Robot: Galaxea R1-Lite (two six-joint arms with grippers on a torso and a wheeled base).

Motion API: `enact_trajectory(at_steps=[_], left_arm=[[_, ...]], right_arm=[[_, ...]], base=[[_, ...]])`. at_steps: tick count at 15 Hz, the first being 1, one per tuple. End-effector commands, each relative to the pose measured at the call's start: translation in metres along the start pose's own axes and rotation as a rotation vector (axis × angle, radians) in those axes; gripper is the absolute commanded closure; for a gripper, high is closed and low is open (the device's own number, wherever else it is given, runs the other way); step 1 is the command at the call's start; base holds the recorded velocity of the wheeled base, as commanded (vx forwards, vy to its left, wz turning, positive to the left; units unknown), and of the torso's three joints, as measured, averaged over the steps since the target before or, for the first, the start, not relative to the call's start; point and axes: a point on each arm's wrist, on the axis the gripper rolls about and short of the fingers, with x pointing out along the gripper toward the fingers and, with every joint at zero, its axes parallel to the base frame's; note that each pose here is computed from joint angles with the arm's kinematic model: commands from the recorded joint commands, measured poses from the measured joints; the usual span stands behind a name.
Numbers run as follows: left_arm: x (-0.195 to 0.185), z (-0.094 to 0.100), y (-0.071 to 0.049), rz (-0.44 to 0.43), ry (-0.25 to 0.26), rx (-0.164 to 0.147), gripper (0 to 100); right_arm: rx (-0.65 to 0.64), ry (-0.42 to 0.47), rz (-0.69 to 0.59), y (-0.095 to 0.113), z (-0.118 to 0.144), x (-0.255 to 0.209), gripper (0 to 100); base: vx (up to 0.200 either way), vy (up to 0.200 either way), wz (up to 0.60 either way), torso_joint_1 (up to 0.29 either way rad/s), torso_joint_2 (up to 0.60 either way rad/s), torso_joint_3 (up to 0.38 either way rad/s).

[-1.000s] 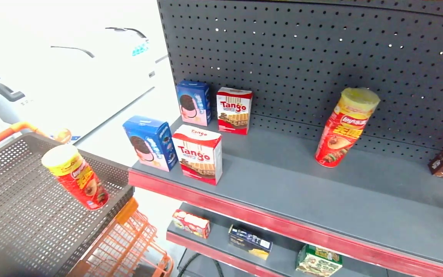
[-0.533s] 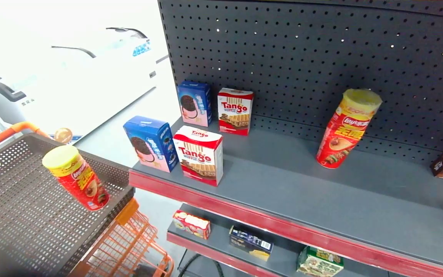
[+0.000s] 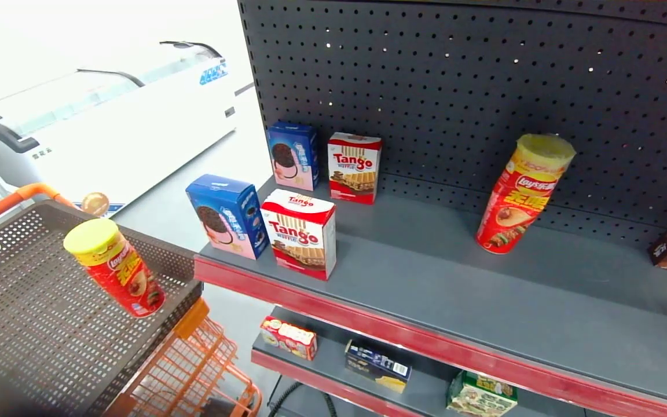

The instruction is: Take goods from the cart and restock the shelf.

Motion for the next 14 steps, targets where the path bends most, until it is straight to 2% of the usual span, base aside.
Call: enact_trajectory(at_steps=[1, 8, 9, 10, 11, 12, 13, 14], left_arm=[[0.000, 0.000, 0.000, -0.001, 0.002, 0.001, 0], [0.000, 0.001, 0.000, 0.005, -0.003, 0.008, 0], [-0.005, 0.017, 0.001, 0.025, -0.049, 0.012, 0], [-0.008, 0.024, 0.001, 0.039, -0.010, 0.013, 0], [-0.006, 0.038, 0.003, 0.079, 0.053, 0.012, 0], [0.000, 0.055, 0.005, 0.126, 0.104, 0.014, 0], [0.017, 0.076, 0.008, 0.166, 0.182, 0.019, 0], [0.024, 0.082, 0.008, 0.165, 0.210, 0.017, 0]], right_arm=[[0.007, 0.001, -0.001, 0.000, 0.000, 0.000, 0], [0.007, 0.001, -0.001, 0.000, 0.000, 0.000, 0], [0.007, 0.001, -0.002, 0.000, 0.000, 0.000, 0], [0.007, 0.001, -0.002, 0.000, 0.000, 0.000, 0], [0.007, 0.001, -0.002, 0.000, 0.000, 0.000, 0], [0.007, 0.001, -0.001, 0.000, 0.000, 0.000, 0], [0.007, 0.001, -0.002, 0.000, 0.000, 0.000, 0], [0.007, 0.001, -0.001, 0.000, 0.000, 0.000, 0]], base=[[0.000, 0.000, 0.60, -0.002, 0.00, 0.017], [0.000, 0.000, 0.00, 0.000, 0.00, 0.000], [0.000, 0.000, 0.00, 0.000, 0.00, 0.000], [0.000, 0.000, 0.00, 0.000, 0.00, 0.000], [0.000, 0.000, 0.00, 0.000, 0.00, 0.000], [0.000, 0.000, 0.00, 0.000, 0.00, 0.000], [0.000, 0.000, 0.00, 0.000, 0.00, 0.000], [0.000, 0.000, 0.00, 0.000, 0.00, 0.000]])
